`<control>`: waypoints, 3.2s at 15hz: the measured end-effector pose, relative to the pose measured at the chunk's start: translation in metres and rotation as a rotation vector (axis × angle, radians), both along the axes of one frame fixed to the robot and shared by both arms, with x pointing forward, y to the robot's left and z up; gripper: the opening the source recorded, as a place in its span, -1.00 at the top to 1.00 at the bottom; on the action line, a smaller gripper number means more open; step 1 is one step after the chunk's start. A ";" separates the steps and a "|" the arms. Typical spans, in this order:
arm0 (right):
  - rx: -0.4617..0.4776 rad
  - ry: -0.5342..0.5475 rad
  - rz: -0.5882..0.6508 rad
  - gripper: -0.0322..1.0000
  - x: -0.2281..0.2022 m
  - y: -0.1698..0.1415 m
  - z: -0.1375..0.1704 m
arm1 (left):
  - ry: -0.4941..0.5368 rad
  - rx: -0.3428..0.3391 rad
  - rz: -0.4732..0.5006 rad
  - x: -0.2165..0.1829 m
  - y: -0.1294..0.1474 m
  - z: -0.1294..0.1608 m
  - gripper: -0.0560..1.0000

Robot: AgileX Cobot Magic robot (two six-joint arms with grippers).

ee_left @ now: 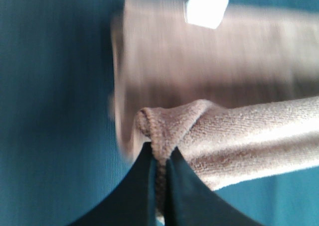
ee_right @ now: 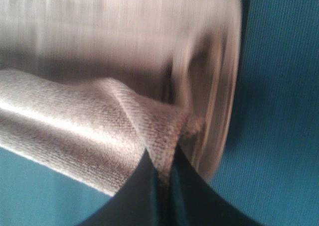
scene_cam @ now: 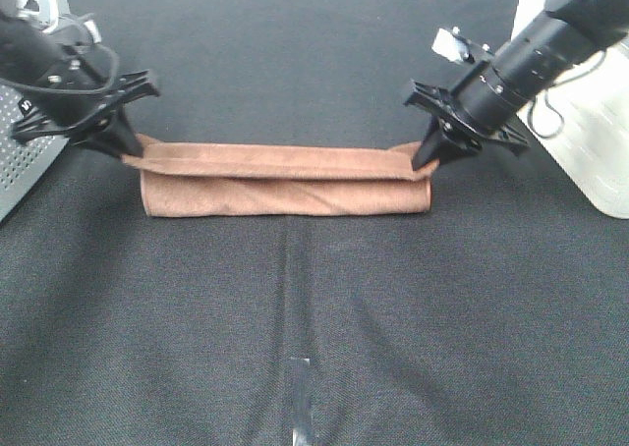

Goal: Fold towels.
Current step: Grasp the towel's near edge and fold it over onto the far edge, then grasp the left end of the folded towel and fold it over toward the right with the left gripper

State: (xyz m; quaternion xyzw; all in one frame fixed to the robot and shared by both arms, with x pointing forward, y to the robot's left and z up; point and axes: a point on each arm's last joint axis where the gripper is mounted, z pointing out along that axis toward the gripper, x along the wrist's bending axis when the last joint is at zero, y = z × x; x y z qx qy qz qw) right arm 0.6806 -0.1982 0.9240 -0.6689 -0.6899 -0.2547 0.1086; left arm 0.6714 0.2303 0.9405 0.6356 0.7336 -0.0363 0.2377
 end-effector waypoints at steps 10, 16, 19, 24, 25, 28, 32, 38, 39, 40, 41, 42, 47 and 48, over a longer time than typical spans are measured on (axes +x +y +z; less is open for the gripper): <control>-0.010 -0.002 -0.019 -0.35 0.020 0.001 -0.030 | -0.038 -0.018 0.052 0.028 -0.008 -0.036 -0.40; -0.020 -0.004 -0.001 -0.49 0.018 0.000 -0.024 | -0.041 0.026 0.033 0.028 -0.004 -0.038 -0.83; -0.022 -0.012 -0.003 -0.50 0.018 0.000 -0.022 | -0.059 0.028 0.037 0.029 -0.006 -0.037 -0.83; -0.021 -0.021 -0.010 -0.50 0.019 0.000 -0.022 | -0.013 0.003 0.030 0.029 -0.024 -0.063 -0.78; -0.020 -0.022 -0.011 -0.50 0.019 0.000 -0.022 | -0.018 -0.004 0.034 0.030 -0.028 -0.065 -0.69; -0.020 -0.022 -0.011 -0.50 0.019 0.000 -0.022 | 0.009 -0.027 0.096 0.030 -0.029 -0.071 0.22; -0.018 -0.013 -0.006 -0.50 0.019 0.000 -0.022 | 0.005 0.027 0.051 0.028 -0.026 -0.066 0.74; -0.009 0.029 0.020 -0.50 0.014 0.001 -0.022 | -0.174 0.266 -0.058 0.028 -0.008 0.018 0.74; -0.009 0.029 0.020 -0.50 0.014 0.001 -0.022 | -0.167 0.260 -0.058 0.028 -0.009 0.027 0.74; -0.009 0.029 0.020 -0.50 0.014 0.001 -0.022 | -0.164 0.240 -0.059 0.030 -0.013 0.036 0.74; -0.009 0.030 0.019 -0.50 0.014 0.001 -0.022 | -0.167 0.199 -0.060 0.031 -0.023 0.044 0.74; -0.008 0.031 0.017 -0.50 0.014 0.001 -0.022 | -0.170 0.147 -0.065 0.030 -0.037 0.051 0.74; 0.000 0.021 0.002 -0.50 0.013 0.002 -0.009 | -0.127 -0.042 -0.141 0.014 -0.120 0.044 0.74; 0.004 -0.006 0.002 -0.50 0.013 0.001 0.003 | -0.098 -0.072 -0.138 0.013 -0.137 0.032 0.74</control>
